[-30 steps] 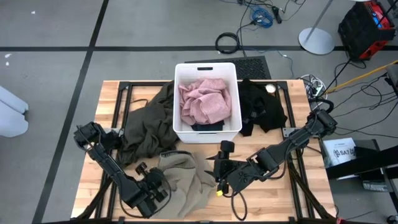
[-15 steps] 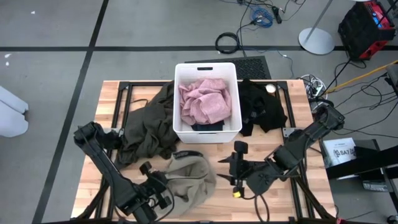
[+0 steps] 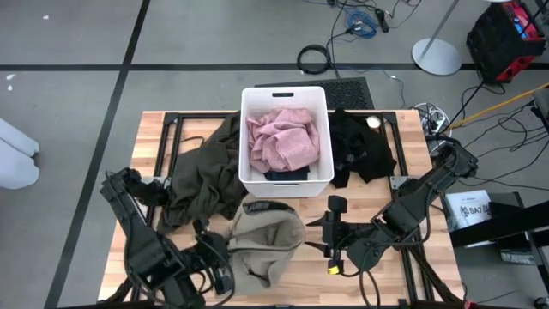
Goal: Sort clothes
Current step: Put the brown shorts into the white laundry bin
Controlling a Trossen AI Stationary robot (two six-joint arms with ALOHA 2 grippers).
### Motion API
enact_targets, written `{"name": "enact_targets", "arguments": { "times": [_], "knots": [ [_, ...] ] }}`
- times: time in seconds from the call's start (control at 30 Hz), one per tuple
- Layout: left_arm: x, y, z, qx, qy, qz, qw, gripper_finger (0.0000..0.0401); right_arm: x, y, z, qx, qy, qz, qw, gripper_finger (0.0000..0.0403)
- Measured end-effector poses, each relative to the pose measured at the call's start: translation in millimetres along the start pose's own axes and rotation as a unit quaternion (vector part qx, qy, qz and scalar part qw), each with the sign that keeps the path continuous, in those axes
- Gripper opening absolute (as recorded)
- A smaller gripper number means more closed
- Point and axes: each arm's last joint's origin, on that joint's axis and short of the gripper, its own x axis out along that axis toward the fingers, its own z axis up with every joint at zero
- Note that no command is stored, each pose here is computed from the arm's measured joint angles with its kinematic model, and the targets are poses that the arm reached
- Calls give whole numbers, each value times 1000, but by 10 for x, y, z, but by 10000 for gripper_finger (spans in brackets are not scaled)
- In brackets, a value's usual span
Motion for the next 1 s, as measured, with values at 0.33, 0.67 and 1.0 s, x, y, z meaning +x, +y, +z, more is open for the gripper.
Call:
{"name": "enact_targets", "arguments": {
  "times": [0.33,0.67,1.0],
  "knots": [
    [-14,514,841,28,-31,32,999,24,-52,-40,-154,-13,61,-25,998,194],
    [91,1487,1636,10,-97,54,994,23,-134,-180,-365,10,149,-95,984,194],
    [456,2383,2077,-17,-130,73,989,23,-161,-222,-387,-25,138,-136,981,194]
  ]
}}
